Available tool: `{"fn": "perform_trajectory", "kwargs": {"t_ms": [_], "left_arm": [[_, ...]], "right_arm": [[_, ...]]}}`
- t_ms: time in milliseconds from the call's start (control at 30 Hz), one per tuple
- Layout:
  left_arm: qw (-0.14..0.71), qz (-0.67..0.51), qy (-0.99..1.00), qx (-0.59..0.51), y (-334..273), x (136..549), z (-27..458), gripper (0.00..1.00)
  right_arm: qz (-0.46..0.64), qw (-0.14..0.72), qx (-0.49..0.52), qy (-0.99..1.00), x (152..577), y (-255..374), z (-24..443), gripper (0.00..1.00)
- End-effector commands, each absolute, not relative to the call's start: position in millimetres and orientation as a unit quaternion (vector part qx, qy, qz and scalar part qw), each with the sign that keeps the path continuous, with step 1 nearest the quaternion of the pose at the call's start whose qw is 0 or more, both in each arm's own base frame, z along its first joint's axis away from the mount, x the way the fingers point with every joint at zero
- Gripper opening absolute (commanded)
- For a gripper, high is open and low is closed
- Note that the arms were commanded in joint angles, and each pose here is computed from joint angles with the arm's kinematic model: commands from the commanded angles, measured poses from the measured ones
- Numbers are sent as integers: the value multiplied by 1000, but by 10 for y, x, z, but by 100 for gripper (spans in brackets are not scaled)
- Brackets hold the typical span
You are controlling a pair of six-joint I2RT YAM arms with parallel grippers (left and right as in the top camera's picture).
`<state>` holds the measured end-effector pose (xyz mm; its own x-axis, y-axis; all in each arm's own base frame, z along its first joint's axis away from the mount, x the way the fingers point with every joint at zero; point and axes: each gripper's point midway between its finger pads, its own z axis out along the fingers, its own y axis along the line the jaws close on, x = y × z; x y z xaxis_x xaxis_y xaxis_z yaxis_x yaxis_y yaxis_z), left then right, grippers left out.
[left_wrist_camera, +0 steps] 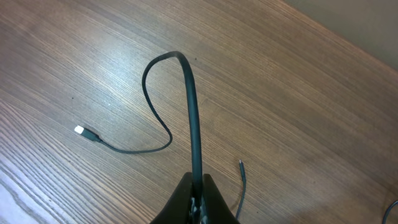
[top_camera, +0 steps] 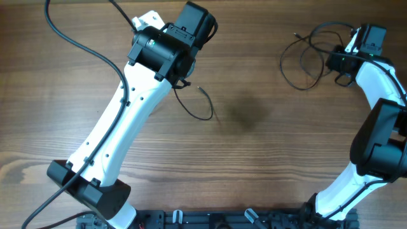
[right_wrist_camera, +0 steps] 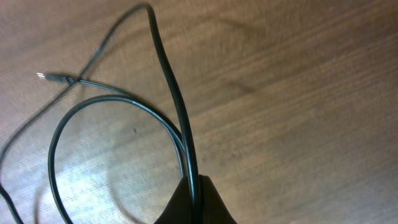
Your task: Untangle cables
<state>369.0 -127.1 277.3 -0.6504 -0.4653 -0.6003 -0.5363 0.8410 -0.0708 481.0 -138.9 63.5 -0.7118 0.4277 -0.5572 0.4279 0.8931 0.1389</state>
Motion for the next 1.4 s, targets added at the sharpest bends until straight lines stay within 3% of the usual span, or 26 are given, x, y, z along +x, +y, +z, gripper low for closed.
{"fn": "perform_trajectory", "kwargs": {"t_ms": [0,167,367,667,800,900,933,967,1167,1267,1333,1367], "left_arm": [[313,57,908,-273,-1284,3697,2766,4],[314,56,907,-273,-1286,3701,2768,4],[319,50,905,-275,-1306,3732,2780,4],[319,50,905,-275,-1306,3732,2781,4],[320,49,905,-275,-1309,3735,2782,4],[322,43,905,-277,-1329,3753,2788,4],[321,39,905,-277,-1345,3757,2786,4],[321,37,905,-277,-1352,3762,2787,4],[320,35,906,-276,-1358,3759,2784,4],[318,34,906,-276,-1362,3756,2780,4],[317,36,907,-276,-1357,3750,2777,4],[317,36,907,-275,-1358,3749,2776,4]], "right_arm": [[10,328,289,899,4908,-1490,722,4],[-1,373,325,869,5004,-1992,1115,4],[5,397,333,855,4944,-2350,1223,4],[-39,562,310,766,5342,-2711,1978,4],[-58,574,296,761,5401,-2838,1884,4],[-55,533,310,785,5405,-2865,1383,6],[-43,509,329,794,5378,-2852,1149,22],[-31,489,350,799,5340,-2828,992,31],[17,455,359,815,5380,-2454,900,27],[-19,452,367,813,5387,-2415,889,38],[-32,449,356,819,5381,-2409,880,58],[-32,444,347,826,5371,-2385,855,82]]}}
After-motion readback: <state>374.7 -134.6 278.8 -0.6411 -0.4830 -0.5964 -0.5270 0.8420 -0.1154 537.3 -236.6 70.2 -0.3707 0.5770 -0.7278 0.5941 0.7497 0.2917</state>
